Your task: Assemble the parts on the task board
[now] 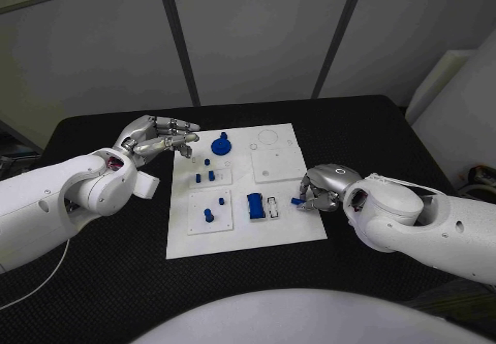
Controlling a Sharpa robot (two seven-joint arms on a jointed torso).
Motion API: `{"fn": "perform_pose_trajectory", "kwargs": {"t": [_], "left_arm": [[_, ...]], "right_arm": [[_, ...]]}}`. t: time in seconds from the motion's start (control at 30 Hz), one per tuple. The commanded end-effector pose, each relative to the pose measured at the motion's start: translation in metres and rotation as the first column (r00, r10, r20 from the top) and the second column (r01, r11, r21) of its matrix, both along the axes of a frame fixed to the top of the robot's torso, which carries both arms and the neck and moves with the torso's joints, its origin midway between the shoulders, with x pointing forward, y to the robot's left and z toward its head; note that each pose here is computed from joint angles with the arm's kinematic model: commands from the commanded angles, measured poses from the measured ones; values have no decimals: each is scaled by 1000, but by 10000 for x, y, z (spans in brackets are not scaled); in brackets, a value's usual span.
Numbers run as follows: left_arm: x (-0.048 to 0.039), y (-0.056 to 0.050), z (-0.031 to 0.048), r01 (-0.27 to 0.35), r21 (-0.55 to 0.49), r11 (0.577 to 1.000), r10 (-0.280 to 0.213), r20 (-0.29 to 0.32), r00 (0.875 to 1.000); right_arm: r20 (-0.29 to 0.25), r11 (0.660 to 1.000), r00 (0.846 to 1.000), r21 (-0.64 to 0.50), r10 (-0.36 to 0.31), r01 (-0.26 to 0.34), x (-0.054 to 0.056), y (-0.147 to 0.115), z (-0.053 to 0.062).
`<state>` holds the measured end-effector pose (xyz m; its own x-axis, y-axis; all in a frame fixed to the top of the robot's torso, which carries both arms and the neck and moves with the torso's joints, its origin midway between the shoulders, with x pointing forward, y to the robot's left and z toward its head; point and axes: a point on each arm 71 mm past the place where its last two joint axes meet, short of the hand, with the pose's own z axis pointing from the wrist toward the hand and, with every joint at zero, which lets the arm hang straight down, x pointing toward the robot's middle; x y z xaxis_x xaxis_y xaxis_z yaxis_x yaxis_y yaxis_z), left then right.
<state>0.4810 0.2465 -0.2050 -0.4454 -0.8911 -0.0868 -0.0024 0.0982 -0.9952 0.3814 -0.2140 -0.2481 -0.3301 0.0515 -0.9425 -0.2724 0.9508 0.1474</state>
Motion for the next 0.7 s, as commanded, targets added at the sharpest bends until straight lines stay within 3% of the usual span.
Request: {"fn": "perform_pose_trajectory", "kwargs": {"t": [0.03,0.33,0.7], "left_arm": [[-5,-13,12,12,-7,1000,-12,2,1000],[-7,-11,13,11,-7,1000,-11,2,1000],[-7,-7,13,10,-6,1000,-10,2,1000]], "right_arm": [[-51,997,998,-71,-29,25,-23,-71,-114],[-135,994,986,40,-93,100,-74,-96,-103],[-110,970,987,198,-119,139,-128,-37,18]]}}
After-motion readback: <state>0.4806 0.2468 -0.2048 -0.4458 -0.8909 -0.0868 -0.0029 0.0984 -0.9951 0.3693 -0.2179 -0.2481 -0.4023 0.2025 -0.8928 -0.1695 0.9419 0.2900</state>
